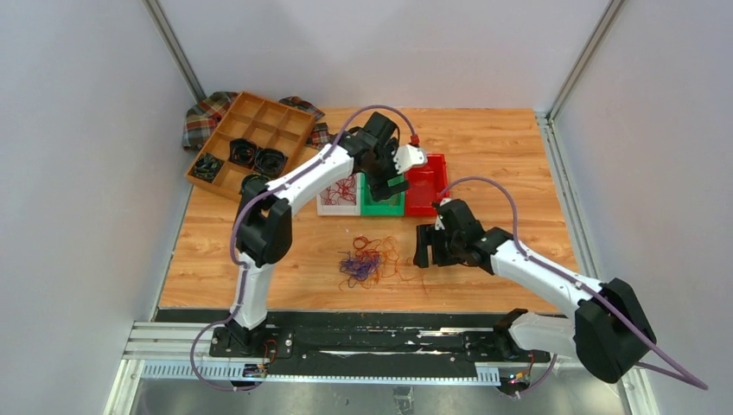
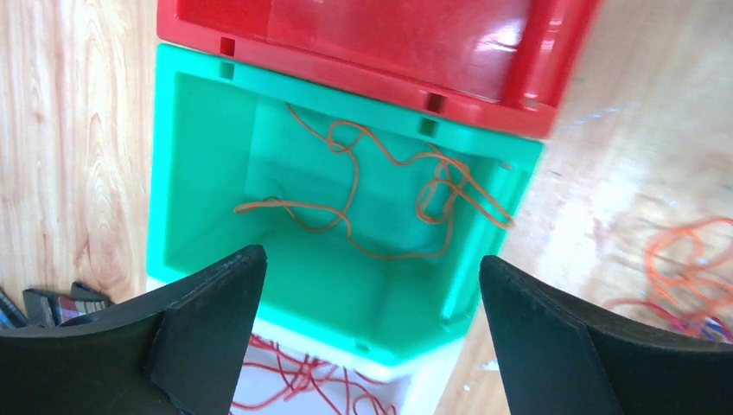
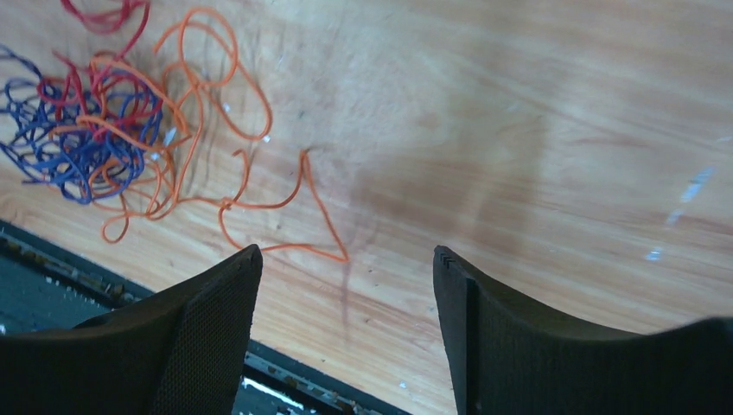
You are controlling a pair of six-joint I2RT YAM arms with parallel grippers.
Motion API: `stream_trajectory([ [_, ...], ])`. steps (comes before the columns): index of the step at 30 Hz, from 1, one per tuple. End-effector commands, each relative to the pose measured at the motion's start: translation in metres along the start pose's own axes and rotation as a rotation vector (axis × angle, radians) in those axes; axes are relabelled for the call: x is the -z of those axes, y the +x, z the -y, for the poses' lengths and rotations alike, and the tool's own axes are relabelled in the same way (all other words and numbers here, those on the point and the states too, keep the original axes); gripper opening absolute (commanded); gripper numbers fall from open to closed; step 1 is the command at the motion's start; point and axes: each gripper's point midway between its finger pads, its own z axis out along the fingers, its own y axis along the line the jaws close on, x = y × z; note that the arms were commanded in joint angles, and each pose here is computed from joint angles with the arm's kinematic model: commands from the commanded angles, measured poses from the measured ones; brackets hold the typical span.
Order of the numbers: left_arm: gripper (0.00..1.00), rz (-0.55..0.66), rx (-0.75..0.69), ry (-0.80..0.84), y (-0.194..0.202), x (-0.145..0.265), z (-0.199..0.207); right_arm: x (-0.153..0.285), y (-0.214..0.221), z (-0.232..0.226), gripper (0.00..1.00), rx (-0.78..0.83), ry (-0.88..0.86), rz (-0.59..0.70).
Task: Untangle the cables
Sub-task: Place the cable in the bin, then untie the cable.
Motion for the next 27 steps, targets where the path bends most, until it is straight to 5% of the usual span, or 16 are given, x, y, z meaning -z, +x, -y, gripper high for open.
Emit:
stream_trajectory([
  [1,0.98,0.141,-0.013,0.046,-0.029,0.065,0.021,-0.006,0.030,-0.017,0.72,0.025,-0.086,-0.110],
  [10,0.98,0.180,0.157,-0.100,-0.024,0.154,0.020,-0.038,0.065,-0.006,0.61,0.000,-0.035,-0.209],
  [18,0.98,0.152,0.296,-0.124,0.005,0.174,0.017,-0.020,0.033,-0.020,0.02,0.038,-0.040,-0.120],
  [27,0.98,0.316,0.264,0.068,-0.016,0.212,0.069,0.064,-0.045,-0.072,0.01,0.104,-0.227,0.148],
])
